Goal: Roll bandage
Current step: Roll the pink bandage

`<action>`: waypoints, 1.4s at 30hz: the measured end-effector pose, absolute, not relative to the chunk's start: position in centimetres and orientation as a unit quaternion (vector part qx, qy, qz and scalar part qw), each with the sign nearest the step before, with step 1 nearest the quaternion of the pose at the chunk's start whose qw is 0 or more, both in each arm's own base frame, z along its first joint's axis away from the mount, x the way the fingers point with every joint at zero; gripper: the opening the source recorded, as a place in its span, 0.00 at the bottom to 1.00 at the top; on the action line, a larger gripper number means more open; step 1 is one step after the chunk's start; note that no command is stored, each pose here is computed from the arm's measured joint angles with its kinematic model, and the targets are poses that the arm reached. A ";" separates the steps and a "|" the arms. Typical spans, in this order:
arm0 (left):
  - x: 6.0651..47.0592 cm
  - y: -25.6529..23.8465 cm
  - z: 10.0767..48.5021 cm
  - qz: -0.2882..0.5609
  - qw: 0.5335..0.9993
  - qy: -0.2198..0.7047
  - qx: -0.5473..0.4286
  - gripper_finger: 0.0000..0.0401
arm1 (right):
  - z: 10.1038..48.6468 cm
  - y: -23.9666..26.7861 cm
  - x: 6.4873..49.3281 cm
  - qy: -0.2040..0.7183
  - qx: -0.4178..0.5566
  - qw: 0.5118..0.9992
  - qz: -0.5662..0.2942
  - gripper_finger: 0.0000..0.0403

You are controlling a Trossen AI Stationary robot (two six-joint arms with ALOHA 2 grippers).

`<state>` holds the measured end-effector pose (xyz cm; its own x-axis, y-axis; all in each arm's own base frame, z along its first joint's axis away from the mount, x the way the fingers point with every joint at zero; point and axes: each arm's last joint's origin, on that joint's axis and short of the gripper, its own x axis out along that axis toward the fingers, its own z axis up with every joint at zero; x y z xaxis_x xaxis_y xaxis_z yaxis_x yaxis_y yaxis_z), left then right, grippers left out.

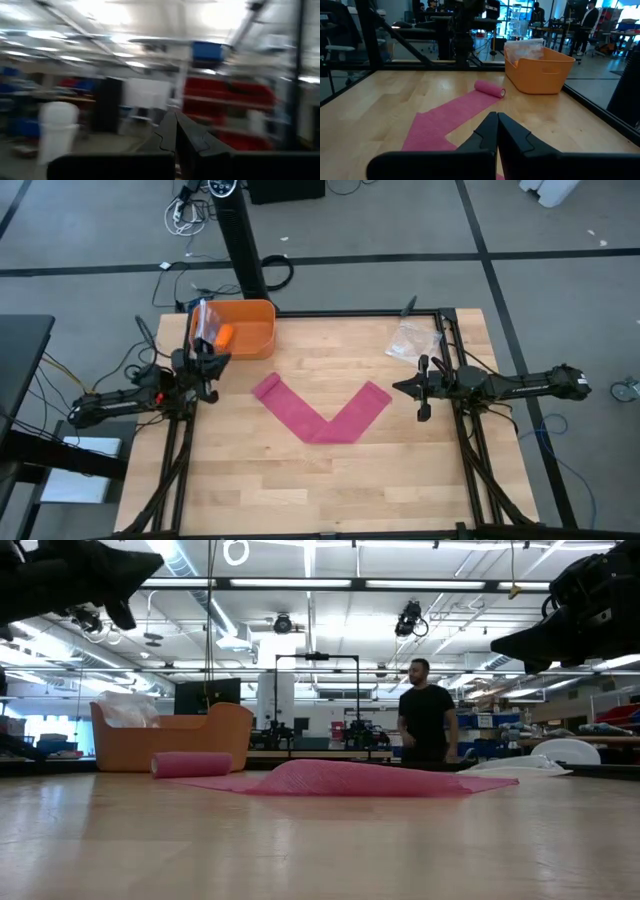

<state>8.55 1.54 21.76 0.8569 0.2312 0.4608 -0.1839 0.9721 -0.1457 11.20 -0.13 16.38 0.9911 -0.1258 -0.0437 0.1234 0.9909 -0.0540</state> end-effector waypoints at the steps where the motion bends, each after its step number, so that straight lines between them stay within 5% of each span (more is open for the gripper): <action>1: 8.8 1.5 21.8 0.093 0.966 -0.236 -0.046 0.01 | 16.4 -0.1 11.2 0.023 -0.026 0.997 -0.063 0.02; 24: 23.6 3.0 24.1 0.011 0.997 0.043 -0.061 0.18 | 16.4 -0.1 11.2 0.023 -0.026 0.997 -0.063 0.02; 42: 36.8 4.8 19.0 -0.002 0.983 0.176 -0.055 0.18 | 16.4 -0.1 11.2 0.024 -0.026 0.997 -0.063 0.02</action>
